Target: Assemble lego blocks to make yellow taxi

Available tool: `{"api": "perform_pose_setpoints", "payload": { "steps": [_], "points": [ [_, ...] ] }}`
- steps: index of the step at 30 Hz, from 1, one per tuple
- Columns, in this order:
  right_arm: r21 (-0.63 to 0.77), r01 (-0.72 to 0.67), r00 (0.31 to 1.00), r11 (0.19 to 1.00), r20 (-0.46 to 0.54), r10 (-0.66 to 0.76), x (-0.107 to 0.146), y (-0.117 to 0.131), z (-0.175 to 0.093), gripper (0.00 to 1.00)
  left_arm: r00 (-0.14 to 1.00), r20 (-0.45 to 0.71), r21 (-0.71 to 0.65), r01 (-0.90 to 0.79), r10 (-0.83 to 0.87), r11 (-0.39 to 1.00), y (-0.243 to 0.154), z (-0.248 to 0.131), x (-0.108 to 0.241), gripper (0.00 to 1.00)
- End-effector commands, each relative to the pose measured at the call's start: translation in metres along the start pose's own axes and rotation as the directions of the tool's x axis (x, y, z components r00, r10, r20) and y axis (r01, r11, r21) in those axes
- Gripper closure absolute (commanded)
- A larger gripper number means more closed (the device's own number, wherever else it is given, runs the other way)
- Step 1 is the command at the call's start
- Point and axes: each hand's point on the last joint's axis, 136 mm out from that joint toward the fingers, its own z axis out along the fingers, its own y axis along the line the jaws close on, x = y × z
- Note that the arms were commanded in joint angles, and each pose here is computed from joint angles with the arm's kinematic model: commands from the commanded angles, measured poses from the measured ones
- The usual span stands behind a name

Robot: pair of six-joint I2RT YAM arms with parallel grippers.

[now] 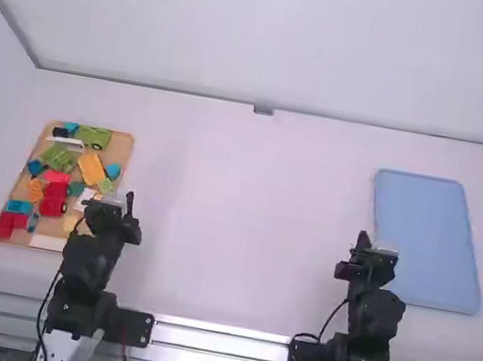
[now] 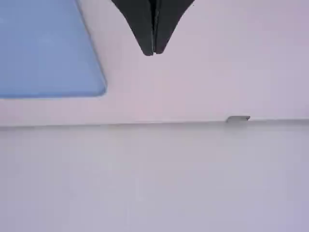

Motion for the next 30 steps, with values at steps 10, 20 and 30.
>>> {"api": "perform_pose_setpoints", "payload": {
  "steps": [10, 20, 30],
  "points": [
    [-0.002, 0.008, 1.000, 1.000, 0.004, -0.008, -0.010, 0.000, 0.000, 0.96, 1.000, 0.002, -0.007, -0.008, 0.008, 1.000, 0.001, 0.000, -0.008, 0.96],
    [-0.009, 0.024, 0.999, 1.000, -0.034, -0.025, -0.042, 0.001, 0.000, 0.85, 0.999, -0.035, -0.026, -0.027, 0.026, 0.999, 0.004, 0.000, -0.034, 0.85],
    [-0.017, 0.049, 0.995, 0.999, -0.091, -0.050, -0.093, 0.001, 0.016, 0.68, 0.986, -0.094, -0.045, -0.142, 0.137, 0.989, 0.009, 0.011, -0.073, 0.68]
  ]
}}
